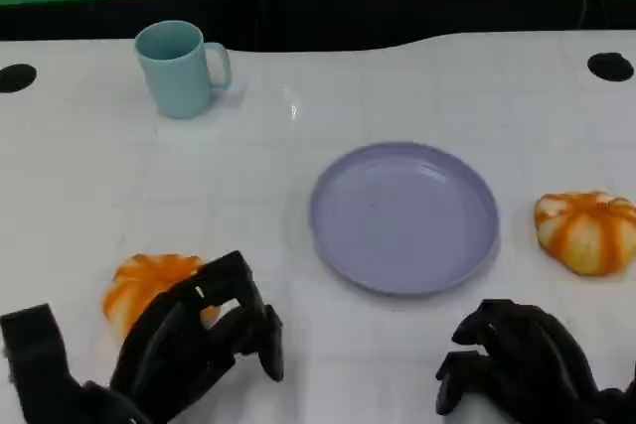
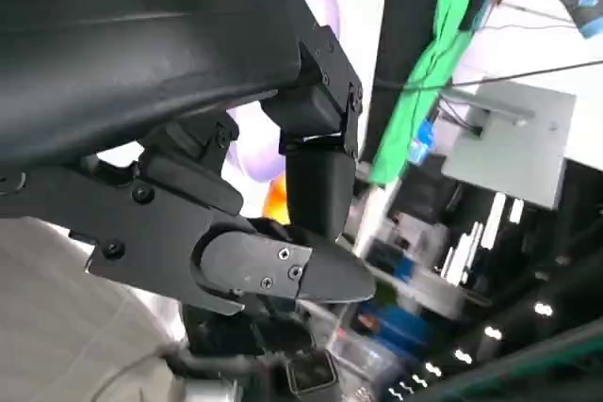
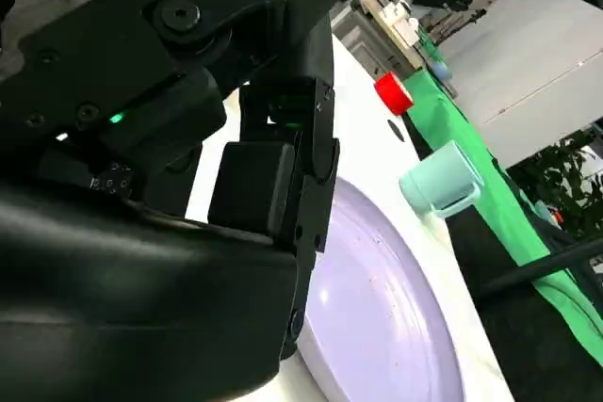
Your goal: Grasp the bread from the table and place it into the plate.
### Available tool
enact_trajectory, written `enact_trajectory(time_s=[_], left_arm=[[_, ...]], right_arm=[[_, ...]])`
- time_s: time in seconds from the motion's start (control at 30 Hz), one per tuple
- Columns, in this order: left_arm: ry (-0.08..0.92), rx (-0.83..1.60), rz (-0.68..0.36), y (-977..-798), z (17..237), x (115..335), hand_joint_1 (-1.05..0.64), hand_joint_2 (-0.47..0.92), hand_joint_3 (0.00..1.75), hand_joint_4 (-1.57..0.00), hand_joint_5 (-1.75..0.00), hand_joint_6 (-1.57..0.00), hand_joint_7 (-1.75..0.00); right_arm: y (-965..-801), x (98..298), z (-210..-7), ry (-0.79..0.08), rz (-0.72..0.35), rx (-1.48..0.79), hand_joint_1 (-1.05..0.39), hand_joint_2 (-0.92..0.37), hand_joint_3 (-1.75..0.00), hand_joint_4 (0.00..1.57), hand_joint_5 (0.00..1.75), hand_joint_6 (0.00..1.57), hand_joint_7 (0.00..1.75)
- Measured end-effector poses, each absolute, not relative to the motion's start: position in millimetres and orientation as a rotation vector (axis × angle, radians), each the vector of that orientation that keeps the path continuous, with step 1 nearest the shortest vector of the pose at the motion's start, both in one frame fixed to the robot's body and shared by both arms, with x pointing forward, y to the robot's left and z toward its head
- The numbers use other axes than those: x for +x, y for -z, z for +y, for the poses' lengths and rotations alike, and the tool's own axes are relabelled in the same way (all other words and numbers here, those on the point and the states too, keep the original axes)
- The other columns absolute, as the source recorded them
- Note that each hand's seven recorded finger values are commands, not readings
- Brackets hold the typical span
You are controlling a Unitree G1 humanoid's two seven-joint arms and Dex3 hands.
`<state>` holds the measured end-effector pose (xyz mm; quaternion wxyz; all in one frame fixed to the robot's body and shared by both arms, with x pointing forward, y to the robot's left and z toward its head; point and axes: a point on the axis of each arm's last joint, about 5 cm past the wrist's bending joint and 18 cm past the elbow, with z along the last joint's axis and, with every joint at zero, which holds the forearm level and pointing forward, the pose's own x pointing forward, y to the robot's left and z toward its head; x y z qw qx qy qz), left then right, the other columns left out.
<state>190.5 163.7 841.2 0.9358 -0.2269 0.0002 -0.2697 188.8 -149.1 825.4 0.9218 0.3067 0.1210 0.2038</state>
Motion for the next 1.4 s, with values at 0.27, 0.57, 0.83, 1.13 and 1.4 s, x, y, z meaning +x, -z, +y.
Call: enact_trajectory(time_s=[0.27,0.57,0.83,1.13,1.4], left_arm=[[0.542,-0.090,-0.142,-864.7,178,190,-0.70,0.92,0.26,-0.49,-0.92,-0.46,-0.20],[0.413,0.546,-0.261,-900.8,189,184,-0.67,0.92,0.14,-0.42,-0.35,-0.39,-0.01],[0.317,1.057,-0.353,-927.4,192,179,-0.70,0.92,0.14,-0.46,-0.19,-0.37,0.00],[0.323,1.455,-0.158,-950.1,182,182,-0.71,0.91,0.04,-0.41,-0.07,-0.28,0.00],[0.363,1.576,-0.073,-953.6,174,190,-0.72,0.90,0.00,-0.42,-0.04,-0.28,0.00]], right_arm=[[-825.2,189,-149,-0.418,0.249,0.631,-1.02,-0.72,0.00,1.54,0.79,1.57,0.37],[-825.1,189,-149,-0.418,0.250,0.631,-1.00,-0.72,0.00,1.54,0.79,1.57,0.38],[-825.3,189,-149,-0.419,0.250,0.631,-1.03,-0.72,0.00,1.54,0.78,1.57,0.36],[-823.4,193,-148,-0.419,0.261,0.638,-1.02,-0.72,0.00,1.55,0.78,1.57,0.36],[-823.3,195,-148,-0.417,0.255,0.635,-1.02,-0.71,0.00,1.55,0.79,1.57,0.38]])
